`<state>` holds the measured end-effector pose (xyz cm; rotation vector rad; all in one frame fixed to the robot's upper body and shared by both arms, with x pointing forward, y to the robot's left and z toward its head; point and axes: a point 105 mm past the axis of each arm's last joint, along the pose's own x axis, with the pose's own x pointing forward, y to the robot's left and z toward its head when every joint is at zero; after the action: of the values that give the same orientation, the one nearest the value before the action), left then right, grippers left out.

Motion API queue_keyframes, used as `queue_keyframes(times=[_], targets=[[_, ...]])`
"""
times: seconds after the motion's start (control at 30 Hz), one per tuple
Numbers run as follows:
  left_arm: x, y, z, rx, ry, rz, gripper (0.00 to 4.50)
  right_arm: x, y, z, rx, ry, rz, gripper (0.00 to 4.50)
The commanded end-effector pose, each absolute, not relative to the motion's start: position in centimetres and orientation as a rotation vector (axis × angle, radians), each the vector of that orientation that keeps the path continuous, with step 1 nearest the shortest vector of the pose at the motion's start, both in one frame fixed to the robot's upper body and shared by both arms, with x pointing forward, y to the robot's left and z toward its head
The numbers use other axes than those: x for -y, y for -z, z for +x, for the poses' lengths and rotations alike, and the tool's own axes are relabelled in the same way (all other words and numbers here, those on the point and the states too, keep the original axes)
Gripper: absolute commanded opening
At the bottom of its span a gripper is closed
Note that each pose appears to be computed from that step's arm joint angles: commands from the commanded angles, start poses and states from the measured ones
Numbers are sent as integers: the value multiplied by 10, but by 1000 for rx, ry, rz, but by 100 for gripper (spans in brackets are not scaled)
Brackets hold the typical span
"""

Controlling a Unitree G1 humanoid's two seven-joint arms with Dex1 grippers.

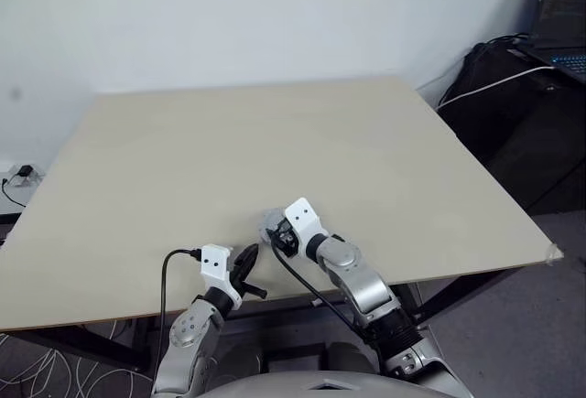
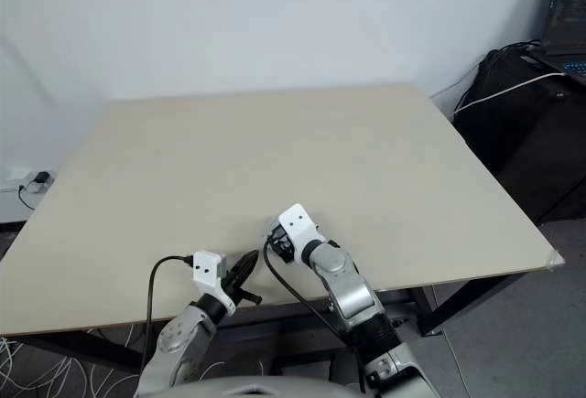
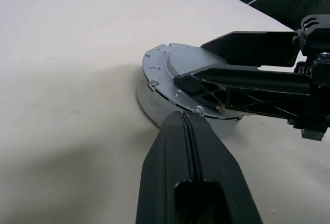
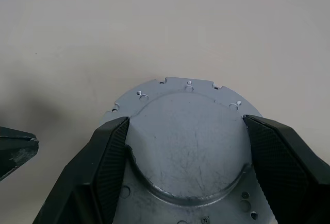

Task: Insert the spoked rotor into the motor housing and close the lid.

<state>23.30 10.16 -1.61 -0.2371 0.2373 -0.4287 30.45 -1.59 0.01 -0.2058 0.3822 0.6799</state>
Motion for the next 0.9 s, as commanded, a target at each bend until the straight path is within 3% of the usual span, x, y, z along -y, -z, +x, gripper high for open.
queue_keyframes(times=[0.03, 0.57, 0.9], targets=[[-102, 4, 237, -184, 435, -234, 0, 16, -4, 306, -382, -678, -209, 325], [-103, 3, 237, -184, 427, -232, 0, 27, 11, 305, -515, -708, -274, 325], [-104, 3, 237, -183, 420, -235, 0, 41, 14, 312, -534, -625, -297, 325]])
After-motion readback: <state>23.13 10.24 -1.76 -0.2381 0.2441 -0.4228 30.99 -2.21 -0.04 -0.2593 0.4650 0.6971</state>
